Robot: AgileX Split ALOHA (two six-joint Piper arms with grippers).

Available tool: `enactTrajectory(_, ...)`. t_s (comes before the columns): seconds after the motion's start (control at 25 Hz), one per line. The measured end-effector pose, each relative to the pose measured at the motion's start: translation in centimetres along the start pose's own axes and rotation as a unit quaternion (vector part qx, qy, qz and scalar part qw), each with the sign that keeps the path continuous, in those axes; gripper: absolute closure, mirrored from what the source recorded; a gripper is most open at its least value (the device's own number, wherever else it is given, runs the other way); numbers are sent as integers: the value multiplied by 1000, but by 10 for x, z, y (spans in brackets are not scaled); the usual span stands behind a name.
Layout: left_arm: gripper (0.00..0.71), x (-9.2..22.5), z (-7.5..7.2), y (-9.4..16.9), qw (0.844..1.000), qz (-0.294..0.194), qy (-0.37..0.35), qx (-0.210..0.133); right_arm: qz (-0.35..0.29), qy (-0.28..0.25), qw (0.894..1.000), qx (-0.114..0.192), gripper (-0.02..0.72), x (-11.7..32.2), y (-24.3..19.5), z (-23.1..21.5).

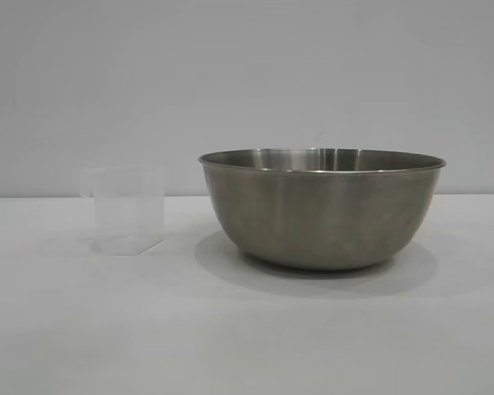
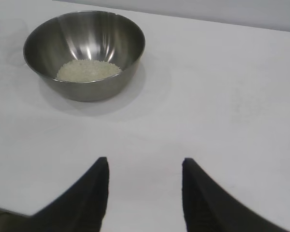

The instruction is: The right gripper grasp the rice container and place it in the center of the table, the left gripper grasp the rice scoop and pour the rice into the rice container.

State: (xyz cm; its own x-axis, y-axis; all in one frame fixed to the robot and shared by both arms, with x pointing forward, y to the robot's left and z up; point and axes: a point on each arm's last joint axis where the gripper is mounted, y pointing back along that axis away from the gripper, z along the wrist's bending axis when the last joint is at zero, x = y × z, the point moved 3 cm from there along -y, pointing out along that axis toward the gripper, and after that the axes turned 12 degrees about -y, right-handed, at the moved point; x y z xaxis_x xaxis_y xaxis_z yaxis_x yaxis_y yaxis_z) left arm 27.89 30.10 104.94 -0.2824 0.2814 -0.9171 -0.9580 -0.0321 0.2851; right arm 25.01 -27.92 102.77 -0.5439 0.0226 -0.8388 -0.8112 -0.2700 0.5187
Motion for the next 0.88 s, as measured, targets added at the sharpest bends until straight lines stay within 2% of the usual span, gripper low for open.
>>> enactTrajectory(0.24,472,6,-7,15,999,40,0,31,0,0,1000,0,375,0,0,0)
enactTrajectory(0.48,472,21,-14,16,993,99,-1,60,0,0,1000,0,375,0,0,0)
enactTrajectory(0.88,472,23,-11,17,993,107,11,47,0,0,1000,0,375,0,0,0)
